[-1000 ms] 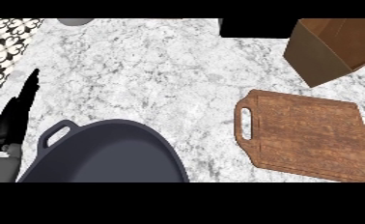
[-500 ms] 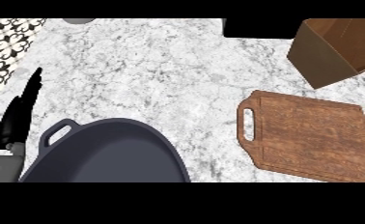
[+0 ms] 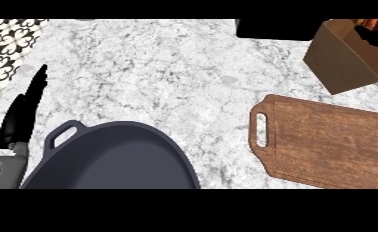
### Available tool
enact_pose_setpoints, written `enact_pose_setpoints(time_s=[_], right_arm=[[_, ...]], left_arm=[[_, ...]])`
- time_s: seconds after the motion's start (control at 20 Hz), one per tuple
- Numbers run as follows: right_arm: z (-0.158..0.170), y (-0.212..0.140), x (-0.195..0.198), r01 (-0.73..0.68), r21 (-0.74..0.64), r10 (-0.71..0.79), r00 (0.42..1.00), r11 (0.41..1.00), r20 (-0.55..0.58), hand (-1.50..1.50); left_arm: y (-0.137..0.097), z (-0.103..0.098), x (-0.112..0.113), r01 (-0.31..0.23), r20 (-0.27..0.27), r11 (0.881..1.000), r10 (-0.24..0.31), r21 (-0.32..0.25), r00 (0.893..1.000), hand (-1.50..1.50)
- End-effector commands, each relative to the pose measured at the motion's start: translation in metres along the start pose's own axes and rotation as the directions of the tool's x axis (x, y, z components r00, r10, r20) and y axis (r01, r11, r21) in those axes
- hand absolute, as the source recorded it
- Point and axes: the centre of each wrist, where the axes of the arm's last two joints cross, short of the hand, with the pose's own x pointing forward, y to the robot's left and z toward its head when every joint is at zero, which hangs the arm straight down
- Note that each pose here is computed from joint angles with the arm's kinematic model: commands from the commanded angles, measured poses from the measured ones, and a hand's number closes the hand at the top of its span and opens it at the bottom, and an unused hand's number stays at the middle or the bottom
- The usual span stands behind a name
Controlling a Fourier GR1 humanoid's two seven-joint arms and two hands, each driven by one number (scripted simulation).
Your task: Pick the croissant from the cutting board and place it in the cardboard box
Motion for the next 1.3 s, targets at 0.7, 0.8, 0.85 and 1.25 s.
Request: enact_pose_setpoints(time_s=[0.7,0.8,0.85,1.25], right_arm=[[0.001,0.052,-0.001,0.142,0.030,-0.137,0.981,0.989,-0.141,-1.50],[-0.001,0.062,0.005,0.175,-0.070,-0.181,0.978,0.982,-0.102,-1.50],[0.002,0.054,-0.002,0.183,-0.093,-0.191,0.978,0.979,-0.082,-1.50],[0.009,-0.005,-0.020,0.397,-0.299,-0.415,0.910,0.868,0.006,-1.50]], left_arm=[[-0.014,-0.002,0.000,-0.008,0.021,0.999,0.008,-0.034,1.000,0.00],[-0.019,0.001,0.007,-0.006,0.030,1.000,0.007,-0.026,1.000,0.00],[-0.003,-0.008,0.023,-0.009,0.017,1.000,0.010,-0.014,1.000,0.00],[-0.005,0.000,0.008,-0.002,0.013,1.000,0.002,-0.007,1.000,0.00]])
